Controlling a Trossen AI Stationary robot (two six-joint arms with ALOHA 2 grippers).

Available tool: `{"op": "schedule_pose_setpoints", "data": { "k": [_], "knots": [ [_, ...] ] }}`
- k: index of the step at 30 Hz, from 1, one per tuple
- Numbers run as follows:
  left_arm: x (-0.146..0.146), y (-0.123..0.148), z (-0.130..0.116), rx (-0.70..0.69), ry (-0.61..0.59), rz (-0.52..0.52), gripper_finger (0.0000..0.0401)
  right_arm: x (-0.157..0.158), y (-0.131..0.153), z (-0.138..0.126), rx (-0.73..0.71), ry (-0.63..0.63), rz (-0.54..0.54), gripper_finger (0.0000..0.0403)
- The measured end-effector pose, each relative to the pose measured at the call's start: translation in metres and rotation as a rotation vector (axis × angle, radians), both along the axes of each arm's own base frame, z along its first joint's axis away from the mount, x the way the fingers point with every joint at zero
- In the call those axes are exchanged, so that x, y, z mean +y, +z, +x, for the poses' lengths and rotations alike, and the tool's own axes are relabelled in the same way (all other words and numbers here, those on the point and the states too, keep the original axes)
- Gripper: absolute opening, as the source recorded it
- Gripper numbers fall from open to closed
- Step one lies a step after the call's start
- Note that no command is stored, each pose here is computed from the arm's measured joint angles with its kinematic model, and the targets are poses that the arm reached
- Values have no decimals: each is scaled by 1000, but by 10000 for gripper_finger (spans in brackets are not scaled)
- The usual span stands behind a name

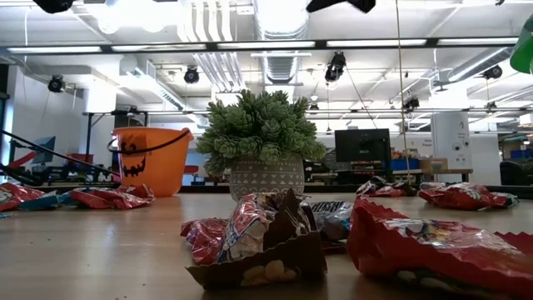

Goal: Sort candy
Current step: Put the blue chocolate into the green bucket

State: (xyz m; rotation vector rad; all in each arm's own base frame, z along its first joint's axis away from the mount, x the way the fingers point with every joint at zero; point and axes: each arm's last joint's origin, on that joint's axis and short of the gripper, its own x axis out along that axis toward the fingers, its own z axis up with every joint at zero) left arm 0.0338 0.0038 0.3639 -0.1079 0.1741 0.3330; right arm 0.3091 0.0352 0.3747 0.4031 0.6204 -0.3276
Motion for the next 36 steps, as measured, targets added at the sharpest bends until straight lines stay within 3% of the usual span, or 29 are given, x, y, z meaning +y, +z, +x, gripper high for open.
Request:
{"op": "schedule_pose_setpoints", "data": {
  "k": [5,15,22,30,36],
  "knots": [
    [0,0,0,0,1,0,128,9,-13,13,26,32,136,231],
    [0,0,0,2,2,-1,128,32,-33,24,123,167,257,231],
    [0,2,0,-45,16,-93,128,50,-59,36,251,274,332,231],
    [0,2,0,-42,8,-92,128,60,-95,51,373,166,404,231],
    [-3,1,1,-6,-88,-60,128,68,-123,65,429,33,477,231]
  ]
}}
